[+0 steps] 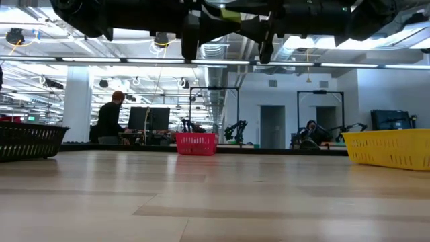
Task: Sort & place blocks by color
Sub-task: Put the light green block into the black bin
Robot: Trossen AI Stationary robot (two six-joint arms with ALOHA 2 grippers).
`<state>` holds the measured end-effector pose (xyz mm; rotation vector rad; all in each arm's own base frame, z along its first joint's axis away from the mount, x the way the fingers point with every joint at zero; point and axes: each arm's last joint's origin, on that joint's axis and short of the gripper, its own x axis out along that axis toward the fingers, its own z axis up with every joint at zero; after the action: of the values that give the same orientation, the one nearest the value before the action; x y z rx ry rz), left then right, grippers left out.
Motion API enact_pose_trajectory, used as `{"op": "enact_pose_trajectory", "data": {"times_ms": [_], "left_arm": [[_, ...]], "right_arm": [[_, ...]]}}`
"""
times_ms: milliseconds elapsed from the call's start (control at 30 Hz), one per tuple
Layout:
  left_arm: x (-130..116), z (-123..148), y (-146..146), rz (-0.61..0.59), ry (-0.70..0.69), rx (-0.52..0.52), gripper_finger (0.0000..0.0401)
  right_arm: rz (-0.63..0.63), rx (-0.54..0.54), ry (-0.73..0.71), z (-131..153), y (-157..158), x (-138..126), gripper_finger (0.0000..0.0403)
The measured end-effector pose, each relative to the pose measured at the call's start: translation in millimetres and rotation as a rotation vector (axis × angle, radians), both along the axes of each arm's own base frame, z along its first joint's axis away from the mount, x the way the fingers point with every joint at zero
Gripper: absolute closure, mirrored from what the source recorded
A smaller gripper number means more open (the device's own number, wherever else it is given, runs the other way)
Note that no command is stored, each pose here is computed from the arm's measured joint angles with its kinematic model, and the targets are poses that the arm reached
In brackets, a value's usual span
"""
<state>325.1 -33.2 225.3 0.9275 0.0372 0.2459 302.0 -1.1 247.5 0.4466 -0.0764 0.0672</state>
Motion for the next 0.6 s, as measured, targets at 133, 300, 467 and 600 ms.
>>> {"op": "enact_pose_trajectory", "data": {"times_ms": [133,300,467,600], "left_arm": [[-0.8,0.0,-2.5,-0.017,0.011,0.018,0.0297],[-8.8,2.8,-6.5,0.022,0.097,-0.011,0.0297],[-41.0,15.7,-10.8,0.165,0.259,-0.152,0.0297],[-85.8,29.0,-10.5,0.278,0.344,-0.385,0.0297]], "right_arm": [[0.001,0.013,0.026,-2.3,-0.4,0.0,0.0255],[-0.014,-0.019,0.072,-6.4,-5.6,0.4,0.0208],[-0.042,-0.018,0.087,-7.7,-18.4,-0.1,0.0145],[-0.066,-0.037,0.135,-12.4,-28.1,-1.0,0.0117]]}}
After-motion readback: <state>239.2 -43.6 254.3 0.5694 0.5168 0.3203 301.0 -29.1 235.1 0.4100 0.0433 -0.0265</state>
